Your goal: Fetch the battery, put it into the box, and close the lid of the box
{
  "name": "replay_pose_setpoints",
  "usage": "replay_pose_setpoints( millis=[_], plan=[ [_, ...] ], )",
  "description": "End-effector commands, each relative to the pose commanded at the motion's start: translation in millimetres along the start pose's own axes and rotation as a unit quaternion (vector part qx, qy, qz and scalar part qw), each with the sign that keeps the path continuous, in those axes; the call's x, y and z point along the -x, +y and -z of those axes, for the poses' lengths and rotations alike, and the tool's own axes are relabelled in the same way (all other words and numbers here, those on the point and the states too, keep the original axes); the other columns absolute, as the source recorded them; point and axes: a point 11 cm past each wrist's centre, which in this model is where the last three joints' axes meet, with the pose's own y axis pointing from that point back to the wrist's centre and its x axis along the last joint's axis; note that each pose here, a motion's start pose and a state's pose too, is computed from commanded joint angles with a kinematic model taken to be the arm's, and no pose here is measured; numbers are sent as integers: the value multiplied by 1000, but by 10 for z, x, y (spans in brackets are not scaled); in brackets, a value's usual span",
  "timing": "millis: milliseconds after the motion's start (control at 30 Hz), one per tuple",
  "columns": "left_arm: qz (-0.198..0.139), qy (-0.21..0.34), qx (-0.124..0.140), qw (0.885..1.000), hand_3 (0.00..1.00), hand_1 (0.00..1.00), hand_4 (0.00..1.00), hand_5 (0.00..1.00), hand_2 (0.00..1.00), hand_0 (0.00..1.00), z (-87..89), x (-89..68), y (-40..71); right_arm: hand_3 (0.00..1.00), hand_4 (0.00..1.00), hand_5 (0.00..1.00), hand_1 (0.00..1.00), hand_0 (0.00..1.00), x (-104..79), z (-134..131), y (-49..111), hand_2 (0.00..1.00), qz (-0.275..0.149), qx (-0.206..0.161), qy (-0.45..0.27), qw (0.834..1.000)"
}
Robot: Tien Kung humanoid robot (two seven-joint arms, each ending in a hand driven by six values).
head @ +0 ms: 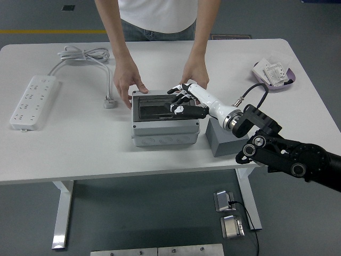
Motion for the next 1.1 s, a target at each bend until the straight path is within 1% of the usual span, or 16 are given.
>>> replay_pose_setpoints(
  millis=[133,233,300,367,467,500,567,633,733,800,833,867,967,1100],
  plan=[
    [2,0,2,1000,645,692,701,134,622,609,9,25,0,768,711,546,632,736,-124,12,147,645,-35,-20,-17,999],
    [3,1,1,1000,645,692,701,134,622,609,37,40,-1,768,711,546,632,736,-211,15,259,645,-70,-35,-34,996],
    [4,3,-1,1000,645,692,701,134,622,609,58,51,-1,768,711,546,632,736,-288,-47,337,645,-101,-40,-55,993],
    [4,3,-2,1000,644,692,701,134,622,609,75,58,-1,755,709,543,628,725,-373,-167,417,641,-134,-37,-80,987],
    [5,5,-3,1000,644,692,701,134,622,609,92,70,-1,755,709,543,628,725,-532,-469,569,641,-192,-16,-130,973],
    [6,6,-4,1000,644,692,700,134,622,609,100,79,-2,744,709,542,621,721,-593,-630,652,639,-216,-4,-152,964],
    [7,7,-4,1000,644,692,700,134,622,609,108,94,-2,744,709,542,621,721,-681,-838,782,639,-249,8,-182,951],
    [8,7,-6,1000,644,692,700,134,622,609,120,113,-3,744,709,542,621,721,-764,-1049,940,639,-284,18,-216,934],
    [9,8,-7,1000,644,692,701,134,622,609,131,132,-3,731,710,543,622,721,-851,-1259,1132,637,-326,21,-254,910],
    [10,8,-6,1000,644,692,701,134,622,609,126,141,-4,731,710,543,622,721,-947,-1328,1222,637,-357,11,-279,891],
    [10,8,-6,1000,644,692,701,134,622,609,122,142,-4,731,710,543,622,721,-984,-1342,1248,637,-368,7,-286,885],
    [10,7,-5,1000,644,692,701,134,622,609,112,141,-4,731,710,543,622,721,-1057,-1363,1290,637,-387,-1,-300,872],
    [10,7,-3,1000,644,692,700,133,622,610,93,137,-4,721,711,541,626,721,-1135,-1382,1328,636,-406,-7,-316,858],
    [10,7,-3,1000,644,692,700,133,622,610,89,137,-4,721,711,541,626,721,-1157,-1388,1338,636,-412,-10,-322,853]
  ],
)
